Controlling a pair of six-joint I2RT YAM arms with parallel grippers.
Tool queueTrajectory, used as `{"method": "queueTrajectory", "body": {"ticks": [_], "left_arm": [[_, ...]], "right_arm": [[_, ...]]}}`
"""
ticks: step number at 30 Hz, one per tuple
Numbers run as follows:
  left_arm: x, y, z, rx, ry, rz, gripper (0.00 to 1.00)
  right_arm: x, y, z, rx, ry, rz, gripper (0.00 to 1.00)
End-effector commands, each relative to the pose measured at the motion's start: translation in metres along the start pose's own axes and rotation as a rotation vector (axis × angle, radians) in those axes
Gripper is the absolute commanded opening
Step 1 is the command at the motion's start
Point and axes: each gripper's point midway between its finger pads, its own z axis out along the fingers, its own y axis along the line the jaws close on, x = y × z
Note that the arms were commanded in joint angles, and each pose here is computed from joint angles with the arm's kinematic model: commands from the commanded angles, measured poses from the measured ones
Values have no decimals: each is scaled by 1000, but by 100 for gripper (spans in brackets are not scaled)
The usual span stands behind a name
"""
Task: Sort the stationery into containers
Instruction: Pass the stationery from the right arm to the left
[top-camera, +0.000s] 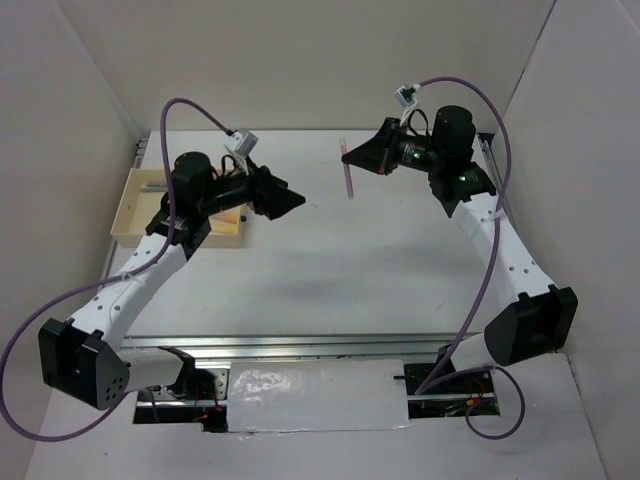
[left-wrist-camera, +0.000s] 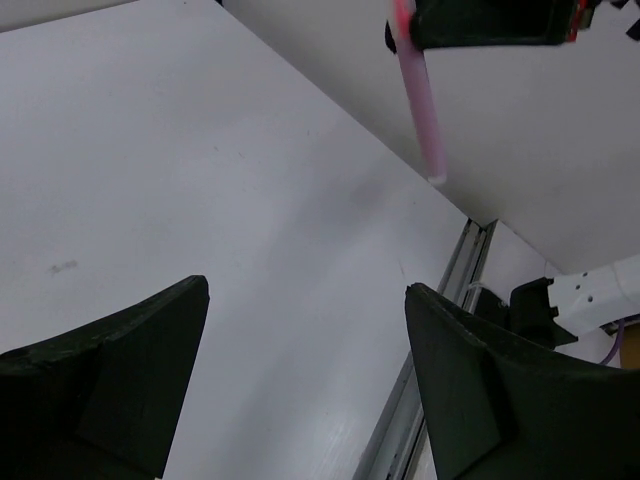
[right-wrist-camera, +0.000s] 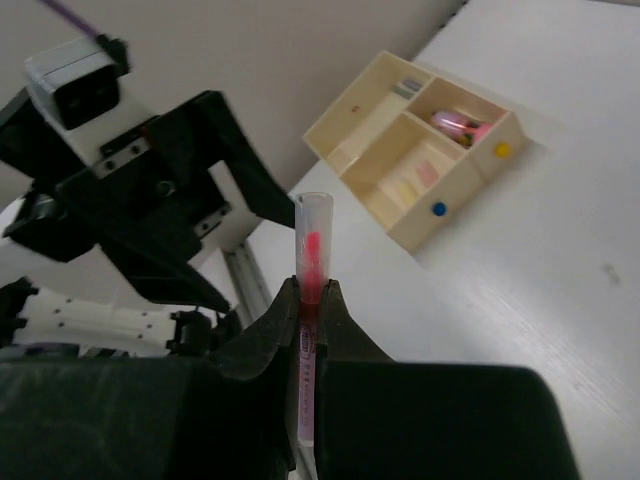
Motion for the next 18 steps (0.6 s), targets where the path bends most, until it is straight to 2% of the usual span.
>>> {"method": "queueTrajectory", "body": {"ticks": [1, 5, 9, 18], "left_arm": [[-34, -20, 17, 23, -80, 0, 92], [-51, -40, 30, 86, -113, -30, 94], [-58, -39, 41, 101, -132, -103, 94], [-54, -35, 56, 111, -131, -119, 86]], "right_arm": [[15, 14, 13, -96, 32, 105, 0], [14, 38, 14, -159, 21, 59, 0], [20, 53, 14, -196, 37, 64, 0], [14, 65, 21, -218, 30, 66, 0]]}}
